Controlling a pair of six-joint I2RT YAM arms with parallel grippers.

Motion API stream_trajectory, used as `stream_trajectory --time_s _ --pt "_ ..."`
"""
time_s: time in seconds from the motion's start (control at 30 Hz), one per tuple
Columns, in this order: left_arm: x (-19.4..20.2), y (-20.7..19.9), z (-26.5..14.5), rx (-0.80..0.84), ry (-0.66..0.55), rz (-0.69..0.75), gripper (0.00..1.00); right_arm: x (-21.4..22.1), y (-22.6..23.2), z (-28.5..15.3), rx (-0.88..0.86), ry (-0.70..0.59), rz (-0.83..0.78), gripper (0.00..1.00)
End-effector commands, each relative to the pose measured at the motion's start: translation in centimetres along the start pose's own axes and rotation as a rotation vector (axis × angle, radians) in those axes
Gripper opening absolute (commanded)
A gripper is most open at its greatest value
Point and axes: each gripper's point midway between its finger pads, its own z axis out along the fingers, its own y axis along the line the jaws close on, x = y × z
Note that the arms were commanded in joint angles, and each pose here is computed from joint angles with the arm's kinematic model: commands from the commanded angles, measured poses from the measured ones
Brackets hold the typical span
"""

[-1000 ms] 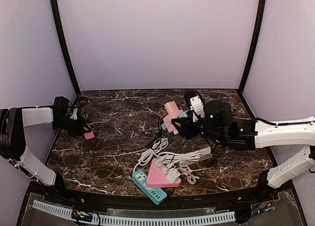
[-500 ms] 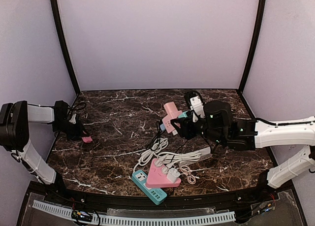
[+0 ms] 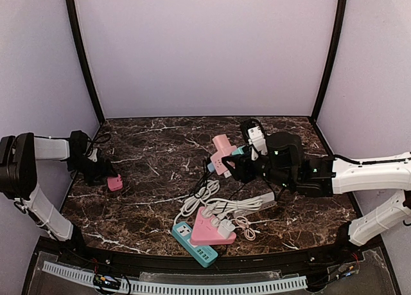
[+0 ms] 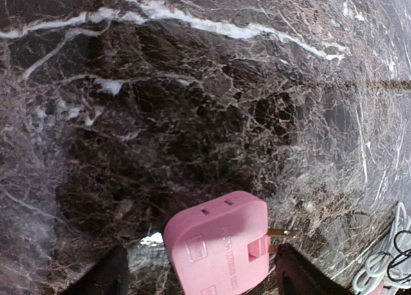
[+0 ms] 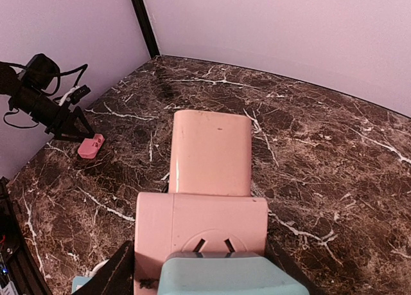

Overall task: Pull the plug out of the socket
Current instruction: Place the plug at the center of the board.

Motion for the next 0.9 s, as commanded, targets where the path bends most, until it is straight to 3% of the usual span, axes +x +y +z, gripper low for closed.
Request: stream_trajectory --time_s 0.0,0.2,0.37,0.67,0.87 --pt "-0.7 0.9 -2.2 -0.082 -0.061 0.016 0.86 -3.7 0.9 -1.1 -0.057 -0.122 0.072 0.0" --pt "-1.7 1.0 -4.5 -0.129 -0.159 0.041 0.98 -3.3 0.7 -1.0 -0.047 -0.11 0.065 0.0" --pt "-2.2 -0.3 -6.4 -0.096 -0.251 0.078 0.99 -3.5 1.0 -1.6 -0.07 -0.116 0.02 0.0" --pt "-1.1 -7.8 -10.3 0.094 -0.375 0.203 0.97 -4.4 1.9 -4.1 -0.158 -0.152 -0.05 0.0" --pt "1.8 -14.1 -12.5 0.282 -0.362 0.256 0.96 -4.8 2.0 -5.4 -0.186 -0.181 -0.064 0.0"
